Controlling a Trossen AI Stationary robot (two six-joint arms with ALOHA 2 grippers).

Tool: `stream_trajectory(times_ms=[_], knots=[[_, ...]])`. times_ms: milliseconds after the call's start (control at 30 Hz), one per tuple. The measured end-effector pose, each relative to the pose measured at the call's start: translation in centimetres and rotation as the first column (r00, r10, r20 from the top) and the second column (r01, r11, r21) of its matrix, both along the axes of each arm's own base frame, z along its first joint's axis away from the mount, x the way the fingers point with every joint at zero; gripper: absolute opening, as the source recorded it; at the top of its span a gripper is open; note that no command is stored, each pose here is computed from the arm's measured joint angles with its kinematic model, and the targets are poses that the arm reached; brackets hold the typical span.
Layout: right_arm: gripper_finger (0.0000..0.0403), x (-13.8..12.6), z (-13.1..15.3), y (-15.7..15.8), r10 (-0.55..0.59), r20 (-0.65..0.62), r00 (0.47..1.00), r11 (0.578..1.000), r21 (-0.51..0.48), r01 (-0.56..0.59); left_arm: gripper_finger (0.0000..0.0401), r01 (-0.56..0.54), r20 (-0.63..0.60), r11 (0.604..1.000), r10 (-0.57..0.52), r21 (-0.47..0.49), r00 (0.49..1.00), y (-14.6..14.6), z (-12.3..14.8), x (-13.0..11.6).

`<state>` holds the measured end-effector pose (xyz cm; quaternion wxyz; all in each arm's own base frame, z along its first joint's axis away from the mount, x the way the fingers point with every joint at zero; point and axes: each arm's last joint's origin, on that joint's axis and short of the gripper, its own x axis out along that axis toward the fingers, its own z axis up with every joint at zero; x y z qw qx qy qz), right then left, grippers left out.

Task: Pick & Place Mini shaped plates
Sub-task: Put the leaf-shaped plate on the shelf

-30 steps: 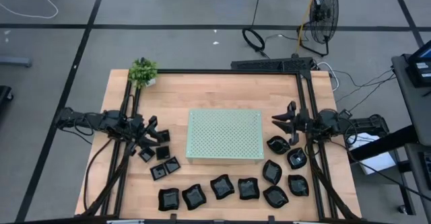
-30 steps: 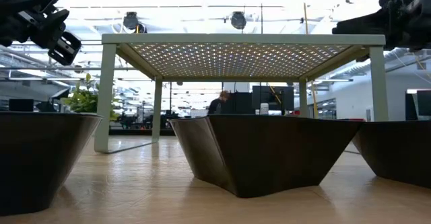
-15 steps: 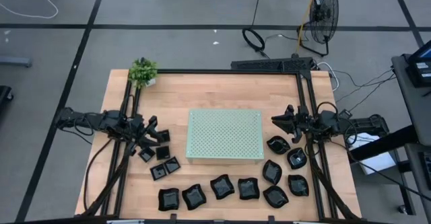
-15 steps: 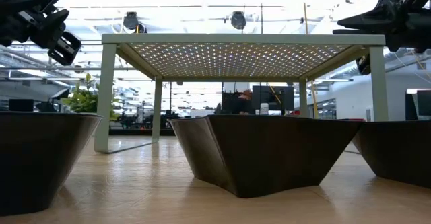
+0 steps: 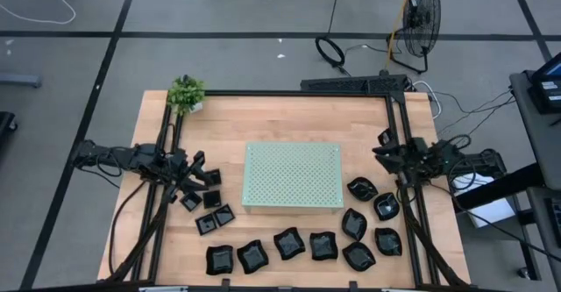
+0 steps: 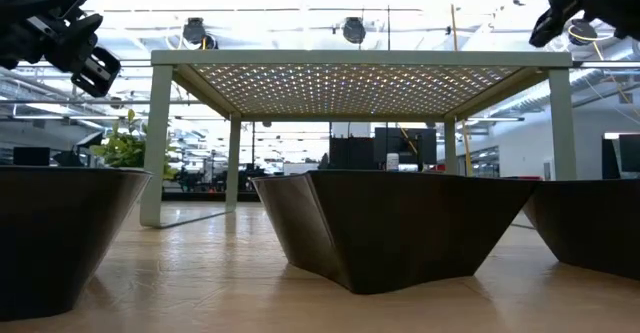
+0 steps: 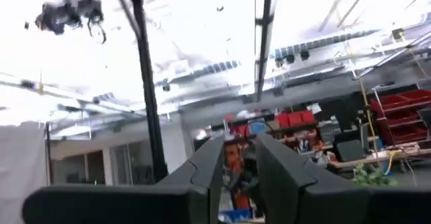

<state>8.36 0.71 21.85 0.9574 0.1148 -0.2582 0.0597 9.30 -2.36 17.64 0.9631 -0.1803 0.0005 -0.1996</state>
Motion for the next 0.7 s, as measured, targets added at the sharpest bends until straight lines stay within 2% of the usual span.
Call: stream_trajectory(times_ms=[67, 167, 233, 300, 367, 467, 567, 700], knots=[[0.0104, 0.5, 0.0, 0.0, -0.023, -0.109, 0.994, 1.000, -0.008, 0.022, 0.0129, 0.000, 0.000, 1.000, 0.000, 0.000, 1.000, 0.0, 0.0, 0.0], [0.0141, 0.7, 2.4, -0.2, -0.101, -0.197, 0.975, 0.995, 0.000, 0.103, 0.0129, 0.000, 0.000, 1.000, 0.000, 0.000, 1.000, 0.0, 0.0, 0.0], [0.0169, 1.4, 3.3, -0.4, -0.159, -0.337, 0.928, 0.987, -0.023, 0.160, 0.0129, 0.000, 0.000, 1.000, 0.000, 0.000, 1.000, 0.0, 0.0, 0.0], [0.0194, 2.0, 3.6, -0.4, -0.190, -0.523, 0.831, 0.980, -0.053, 0.191, 0.0129, 0.000, 0.000, 1.000, 0.000, 0.000, 1.000, 0.0, 0.0, 0.0], [0.0211, 2.3, 4.8, -0.5, -0.184, -0.650, 0.737, 0.975, -0.027, 0.219, 0.0129, 0.000, 0.000, 1.000, 0.000, 0.000, 1.000, 0.0, 0.0, 0.0], [0.0221, 2.5, 5.3, -0.6, -0.160, -0.827, 0.538, 0.944, 0.031, 0.328, 0.0129, 0.000, 0.000, 1.000, 0.000, 0.000, 1.000, 0.0, 0.0, 0.0], [0.0217, 2.8, 4.3, -0.6, -0.114, -0.935, 0.335, 0.918, 0.030, 0.395, 0.0129, 0.000, 0.000, 1.000, 0.000, 0.000, 1.000, 0.0, 0.0, 0.0], [0.0208, 2.9, 2.6, -0.6, -0.070, -0.990, 0.119, 0.873, -0.003, 0.487, 0.0129, 0.000, -0.001, 1.000, 0.000, 0.000, 1.000, 0.0, 0.0, 0.0]])
